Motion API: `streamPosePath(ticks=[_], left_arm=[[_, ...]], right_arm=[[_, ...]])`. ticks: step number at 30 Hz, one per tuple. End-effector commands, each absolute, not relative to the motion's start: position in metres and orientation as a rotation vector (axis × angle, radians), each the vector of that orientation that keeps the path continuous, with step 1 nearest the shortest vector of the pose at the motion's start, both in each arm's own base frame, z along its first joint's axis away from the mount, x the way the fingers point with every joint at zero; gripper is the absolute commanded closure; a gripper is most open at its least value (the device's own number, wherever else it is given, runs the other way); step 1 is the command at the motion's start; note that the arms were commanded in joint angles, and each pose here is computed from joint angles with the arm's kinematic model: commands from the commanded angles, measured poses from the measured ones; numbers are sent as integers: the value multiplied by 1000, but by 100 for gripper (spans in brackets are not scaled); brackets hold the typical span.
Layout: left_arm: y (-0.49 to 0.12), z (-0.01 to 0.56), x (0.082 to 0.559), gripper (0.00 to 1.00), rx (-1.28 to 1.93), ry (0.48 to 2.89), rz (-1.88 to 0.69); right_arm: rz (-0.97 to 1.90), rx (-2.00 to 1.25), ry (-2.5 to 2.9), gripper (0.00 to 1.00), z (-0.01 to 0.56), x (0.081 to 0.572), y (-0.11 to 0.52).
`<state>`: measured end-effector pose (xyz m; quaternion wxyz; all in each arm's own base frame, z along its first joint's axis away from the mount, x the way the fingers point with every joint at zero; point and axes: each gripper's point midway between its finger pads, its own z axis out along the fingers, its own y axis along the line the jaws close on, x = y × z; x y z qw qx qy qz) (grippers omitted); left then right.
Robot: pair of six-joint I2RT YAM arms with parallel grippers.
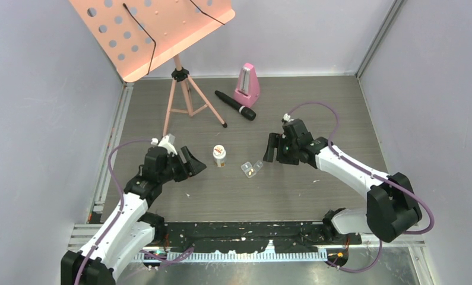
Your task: Sort the pills into containers
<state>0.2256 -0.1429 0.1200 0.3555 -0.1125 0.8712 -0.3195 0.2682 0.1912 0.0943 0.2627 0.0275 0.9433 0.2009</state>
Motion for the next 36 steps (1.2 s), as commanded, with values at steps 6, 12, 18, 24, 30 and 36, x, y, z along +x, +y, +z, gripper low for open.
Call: streamPosePath(ticks=[6,12,18,24,30,36], left_arm=[[-151,121,222,30,-367,2211,-935],[-156,123,224,30,-362,2212,-969],[-158,120,225,30,-364,2226,-979],[-159,116,225,30,-368,2240,-983],[-162,114,225,31,-379,2259,-1004],[-171,118,224,33,-409,2278,-1069]], right_arm=[[723,-255,2470,24,83,278,227],[835,-384,2432,35,77,283,248],[872,-459,2433,49,68,280,253],[904,-516,2425,67,65,274,256],[917,-519,2432,82,62,271,256],[932,-504,2450,83,61,262,253]])
